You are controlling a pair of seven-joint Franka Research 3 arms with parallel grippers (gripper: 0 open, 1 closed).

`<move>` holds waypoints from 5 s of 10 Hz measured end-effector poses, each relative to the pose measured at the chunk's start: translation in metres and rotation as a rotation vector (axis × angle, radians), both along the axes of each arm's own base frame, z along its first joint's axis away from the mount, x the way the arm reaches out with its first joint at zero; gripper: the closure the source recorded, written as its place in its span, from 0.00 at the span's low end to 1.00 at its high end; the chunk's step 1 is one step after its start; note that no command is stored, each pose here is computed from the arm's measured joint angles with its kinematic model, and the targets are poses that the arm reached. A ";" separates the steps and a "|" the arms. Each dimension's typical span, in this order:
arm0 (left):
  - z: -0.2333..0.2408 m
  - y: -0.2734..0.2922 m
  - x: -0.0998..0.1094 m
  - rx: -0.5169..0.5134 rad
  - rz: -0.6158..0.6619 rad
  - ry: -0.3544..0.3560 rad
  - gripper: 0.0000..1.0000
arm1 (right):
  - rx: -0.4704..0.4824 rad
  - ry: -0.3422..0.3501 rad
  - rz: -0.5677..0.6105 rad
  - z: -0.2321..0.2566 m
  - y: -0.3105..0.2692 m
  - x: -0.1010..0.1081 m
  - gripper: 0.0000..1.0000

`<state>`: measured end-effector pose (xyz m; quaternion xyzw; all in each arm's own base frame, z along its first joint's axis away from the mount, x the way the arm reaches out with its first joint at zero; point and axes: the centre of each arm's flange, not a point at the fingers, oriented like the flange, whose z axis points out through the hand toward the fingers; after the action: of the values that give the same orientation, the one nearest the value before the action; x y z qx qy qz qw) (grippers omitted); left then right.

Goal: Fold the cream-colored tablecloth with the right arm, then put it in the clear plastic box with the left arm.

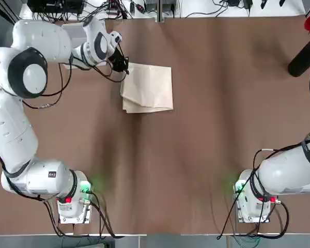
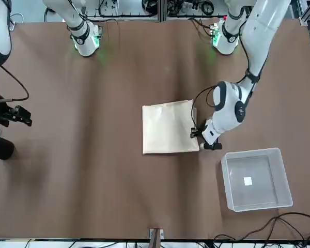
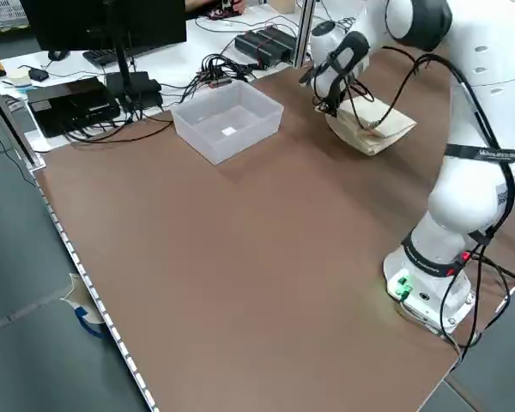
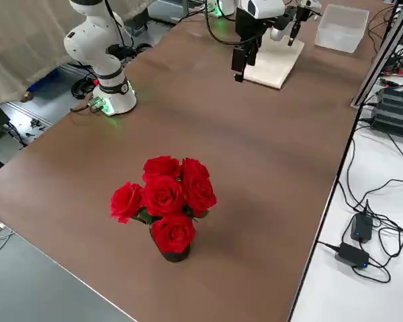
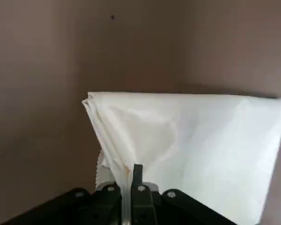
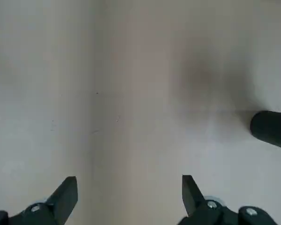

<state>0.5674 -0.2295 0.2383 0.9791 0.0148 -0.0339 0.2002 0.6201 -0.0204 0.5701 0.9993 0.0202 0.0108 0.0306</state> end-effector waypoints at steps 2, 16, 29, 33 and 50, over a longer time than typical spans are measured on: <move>0.026 0.019 -0.001 0.068 -0.043 0.021 0.93 | 0.001 -0.004 0.002 0.002 0.004 -0.001 0.00; 0.064 -0.026 -0.026 0.494 0.093 0.082 0.93 | 0.066 -0.013 -0.119 0.006 -0.051 -0.007 0.00; -0.005 -0.133 -0.005 0.376 0.230 0.178 0.92 | 0.081 0.026 -0.072 -0.004 -0.062 -0.009 0.00; 0.000 -0.150 -0.011 0.370 0.199 0.151 0.52 | 0.081 0.026 -0.069 -0.004 -0.062 -0.009 0.00; 0.009 0.052 0.001 -0.043 -0.107 0.100 0.03 | 0.081 0.027 -0.064 -0.005 -0.062 -0.009 0.00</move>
<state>0.5679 -0.1774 0.2470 0.9709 -0.0282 -0.0939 0.2183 0.6110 -0.0825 0.5656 0.9999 -0.0117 -0.0028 -0.0099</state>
